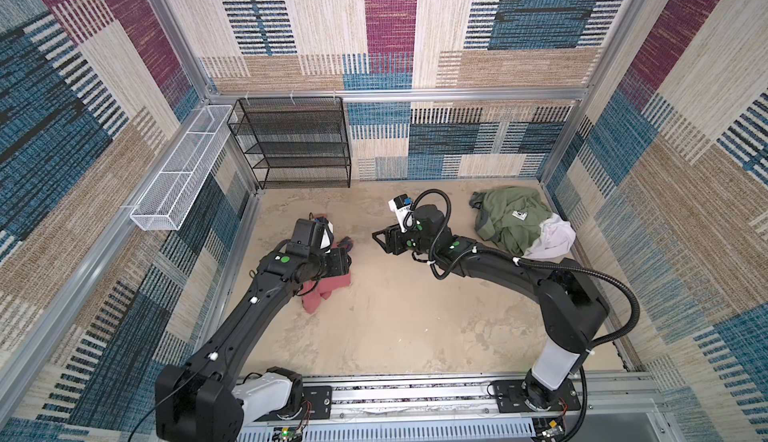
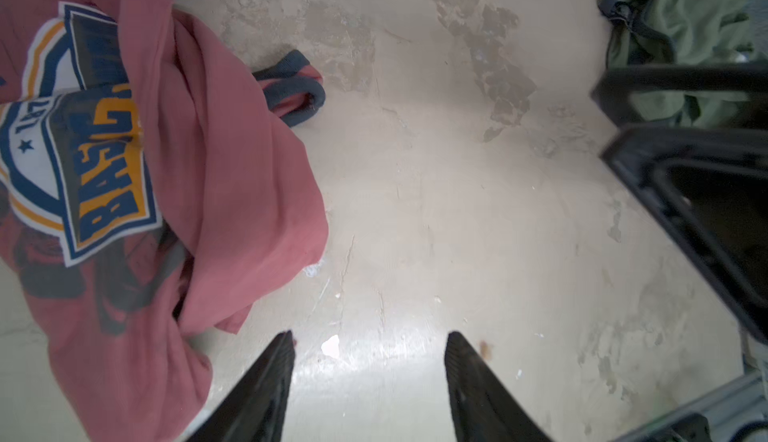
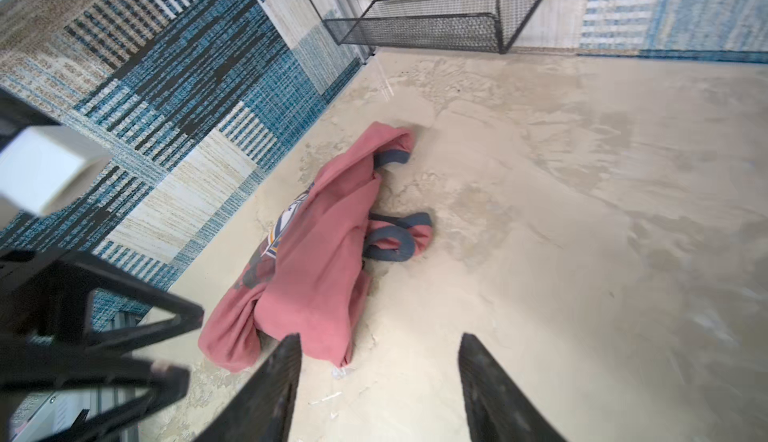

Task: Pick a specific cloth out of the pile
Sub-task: 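Draw the right gripper back while the left gripper reaches to the pink shirt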

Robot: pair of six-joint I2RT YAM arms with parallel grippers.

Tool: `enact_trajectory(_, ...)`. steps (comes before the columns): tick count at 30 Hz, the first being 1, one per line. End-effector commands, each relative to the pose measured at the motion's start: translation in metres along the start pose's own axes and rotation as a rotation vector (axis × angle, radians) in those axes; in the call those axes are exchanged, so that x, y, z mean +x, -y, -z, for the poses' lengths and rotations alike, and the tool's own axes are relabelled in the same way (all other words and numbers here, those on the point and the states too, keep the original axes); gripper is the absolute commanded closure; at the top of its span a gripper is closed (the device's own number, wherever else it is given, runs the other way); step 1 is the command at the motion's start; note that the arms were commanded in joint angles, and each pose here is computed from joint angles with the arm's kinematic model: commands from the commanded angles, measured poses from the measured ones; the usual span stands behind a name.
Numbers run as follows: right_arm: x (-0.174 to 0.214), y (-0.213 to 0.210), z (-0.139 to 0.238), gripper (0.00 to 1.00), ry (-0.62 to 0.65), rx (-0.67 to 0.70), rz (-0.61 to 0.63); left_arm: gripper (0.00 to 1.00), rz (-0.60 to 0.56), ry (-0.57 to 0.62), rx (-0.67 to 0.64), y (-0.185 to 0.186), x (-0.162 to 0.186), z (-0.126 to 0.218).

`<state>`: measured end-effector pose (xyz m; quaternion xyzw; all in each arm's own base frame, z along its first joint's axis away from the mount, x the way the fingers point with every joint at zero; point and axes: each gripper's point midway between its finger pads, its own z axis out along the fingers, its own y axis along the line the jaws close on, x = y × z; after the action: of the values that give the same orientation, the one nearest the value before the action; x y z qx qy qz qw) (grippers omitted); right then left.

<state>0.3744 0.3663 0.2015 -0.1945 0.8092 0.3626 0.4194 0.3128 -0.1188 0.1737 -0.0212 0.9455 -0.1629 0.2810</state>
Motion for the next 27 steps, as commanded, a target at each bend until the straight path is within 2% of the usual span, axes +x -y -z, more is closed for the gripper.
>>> enact_trajectory(1, -0.014, -0.006, 0.013, 0.37, 0.083, -0.031, -0.006, 0.38, 0.016, 0.106, -0.086, -0.009, -0.036, -0.009)
enact_trajectory(7, -0.016, 0.011, 0.022, 0.37, 0.093, -0.01, -0.011, 0.38, 0.043, 0.167, -0.199, -0.034, -0.09, -0.016)
enact_trajectory(14, -0.017, 0.035, 0.032, 0.37, 0.103, 0.006, -0.028, 0.36, -0.021, 0.109, -0.261, -0.053, -0.132, -0.058)
enact_trajectory(22, -0.021, 0.066, 0.044, 0.37, 0.13, 0.051, -0.058, 0.37, -0.097, -0.025, -0.378, -0.076, -0.153, -0.119)
enact_trajectory(27, -0.029, 0.069, 0.051, 0.37, 0.144, 0.061, -0.052, 0.39, -0.088, -0.098, -0.413, -0.088, -0.146, -0.14)
